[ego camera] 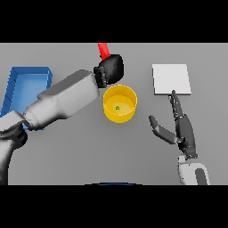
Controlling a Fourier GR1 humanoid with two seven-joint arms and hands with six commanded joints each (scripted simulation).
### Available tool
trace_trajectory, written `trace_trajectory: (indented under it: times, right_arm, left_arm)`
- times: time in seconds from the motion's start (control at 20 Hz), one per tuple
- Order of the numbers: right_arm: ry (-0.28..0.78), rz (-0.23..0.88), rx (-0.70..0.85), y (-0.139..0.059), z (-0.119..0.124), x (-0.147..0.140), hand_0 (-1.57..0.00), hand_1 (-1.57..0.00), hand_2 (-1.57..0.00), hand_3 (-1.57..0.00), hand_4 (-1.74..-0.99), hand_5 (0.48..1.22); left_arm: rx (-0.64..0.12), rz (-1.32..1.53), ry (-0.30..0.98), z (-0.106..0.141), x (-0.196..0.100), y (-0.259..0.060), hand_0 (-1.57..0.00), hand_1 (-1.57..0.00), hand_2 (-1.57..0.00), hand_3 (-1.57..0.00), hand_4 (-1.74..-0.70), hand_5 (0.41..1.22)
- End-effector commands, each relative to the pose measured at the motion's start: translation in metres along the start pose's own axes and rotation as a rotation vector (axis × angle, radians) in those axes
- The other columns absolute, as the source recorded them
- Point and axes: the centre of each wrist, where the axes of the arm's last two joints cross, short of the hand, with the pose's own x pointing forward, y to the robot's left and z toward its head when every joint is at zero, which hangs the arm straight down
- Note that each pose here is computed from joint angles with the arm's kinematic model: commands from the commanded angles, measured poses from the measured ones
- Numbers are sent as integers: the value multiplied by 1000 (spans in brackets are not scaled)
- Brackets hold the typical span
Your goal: Pick up the red beaker and tilt it to pour out 1 green nut into yellow bowl. Pick up the yellow bowl and place it on the metallic measuring scale.
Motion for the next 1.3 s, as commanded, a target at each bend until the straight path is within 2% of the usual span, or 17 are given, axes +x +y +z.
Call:
trace_trajectory:
  times: [0.0,0.2,0.4,0.55,0.65,0.75,0.8,0.95,1.05,1.15,1.25]
  right_arm:
    - [-4,11,-10,-3,-3,1,1,1,1,1,-1133,579]
    - [3,12,-16,-1,-1,-1,1,1,1,1,-1138,572]
    - [-7,20,-14,-1,-6,2,1,1,1,1,-1133,557]
    - [-32,5,-7,-1,-7,2,1,1,1,1,-1128,554]
    - [-13,-21,19,2,-7,-1,1,1,1,1,-1105,559]
    - [-44,-10,28,3,-8,1,1,1,1,1,-1102,572]
    - [-43,0,37,3,-8,0,1,1,1,1,-1104,576]
    - [-46,-20,35,1,-11,1,1,1,1,1,-1116,582]
    - [-48,2,42,1,-13,3,1,1,1,1,-1118,595]
    - [-30,25,38,0,-13,1,1,1,1,1,-1127,606]
    - [-40,26,53,2,-15,-2,1,1,1,1,-1132,621]
  left_arm:
    - [-4,-32,-2,-2,3,3,-1571,-1571,-1571,-1569,-1733,1221]
    - [13,-167,-1,3,-16,31,-1571,-1571,-1571,-1570,-1732,1221]
    - [9,-205,130,27,-83,58,-1571,-1571,-1571,-1571,-1727,1221]
    - [43,-86,270,54,-138,52,-1571,-1571,-1571,-1571,-1720,1221]
    - [40,78,399,71,-169,52,-1571,-1571,-1571,-1571,-1725,1221]
    - [43,367,524,96,-202,30,-1571,-1571,-1571,-1523,-1731,1221]
    - [69,512,562,112,-218,15,-1571,-1571,-1571,-1515,-1733,1221]
    - [132,975,662,149,-239,-50,-1571,-1571,-1571,-1520,-1737,1221]
    - [184,1196,738,165,-237,-96,-1571,-1571,-1571,-1538,-1738,1221]
    - [217,1361,808,170,-225,-131,-1571,-1571,-1571,-1550,-1739,1221]
    - [161,1485,949,169,-200,-171,-1571,-1571,-1571,-1558,-1740,1221]
